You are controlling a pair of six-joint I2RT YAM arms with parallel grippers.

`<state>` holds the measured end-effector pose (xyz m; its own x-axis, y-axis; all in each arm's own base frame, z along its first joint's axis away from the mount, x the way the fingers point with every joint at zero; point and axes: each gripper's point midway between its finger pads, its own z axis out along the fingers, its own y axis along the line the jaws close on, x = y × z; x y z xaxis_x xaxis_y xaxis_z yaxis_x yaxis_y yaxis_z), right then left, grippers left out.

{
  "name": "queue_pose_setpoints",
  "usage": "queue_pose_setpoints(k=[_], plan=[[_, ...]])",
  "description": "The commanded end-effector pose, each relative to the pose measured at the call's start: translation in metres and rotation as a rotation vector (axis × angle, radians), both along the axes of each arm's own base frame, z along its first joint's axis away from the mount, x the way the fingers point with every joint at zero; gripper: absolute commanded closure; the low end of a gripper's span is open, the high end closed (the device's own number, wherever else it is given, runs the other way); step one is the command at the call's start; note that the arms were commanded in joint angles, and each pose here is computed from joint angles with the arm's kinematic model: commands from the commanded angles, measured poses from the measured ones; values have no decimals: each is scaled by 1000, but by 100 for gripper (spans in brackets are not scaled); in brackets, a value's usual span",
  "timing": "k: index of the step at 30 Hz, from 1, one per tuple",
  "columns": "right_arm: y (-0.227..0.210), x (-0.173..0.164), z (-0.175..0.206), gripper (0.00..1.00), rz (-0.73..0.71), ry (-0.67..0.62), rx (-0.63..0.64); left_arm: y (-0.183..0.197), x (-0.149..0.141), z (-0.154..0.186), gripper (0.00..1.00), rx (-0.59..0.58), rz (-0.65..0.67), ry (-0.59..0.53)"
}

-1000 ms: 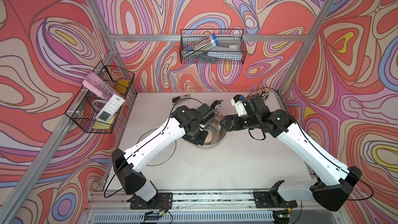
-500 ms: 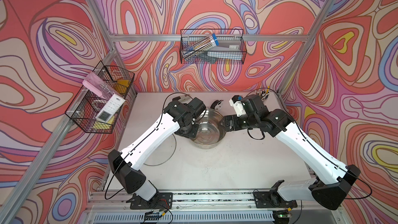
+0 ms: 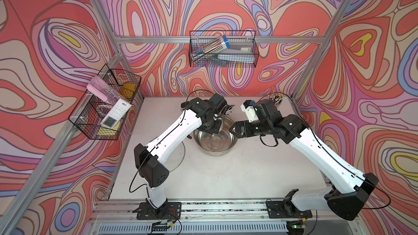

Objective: Stir the soup with a spoon
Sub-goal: Stir the soup in the pan with a stick.

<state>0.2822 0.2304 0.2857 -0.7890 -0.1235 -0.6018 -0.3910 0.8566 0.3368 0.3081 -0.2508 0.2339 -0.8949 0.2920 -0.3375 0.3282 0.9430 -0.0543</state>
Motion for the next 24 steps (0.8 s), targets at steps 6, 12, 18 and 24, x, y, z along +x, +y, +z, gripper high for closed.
queue_pose_setpoints(k=[6,12,18,24], plan=[[-7,-2,-5,2,-9,-12,-30,-29,-38,-5,100,-99,-139,71],[-3,-1,-6,2,-1,-8,-16,-8,-67,-9,100,-106,-112,100],[5,-1,-11,2,13,13,9,30,-79,-5,100,-21,-41,65],[9,1,-10,2,15,13,26,57,-77,-3,100,60,19,58]])
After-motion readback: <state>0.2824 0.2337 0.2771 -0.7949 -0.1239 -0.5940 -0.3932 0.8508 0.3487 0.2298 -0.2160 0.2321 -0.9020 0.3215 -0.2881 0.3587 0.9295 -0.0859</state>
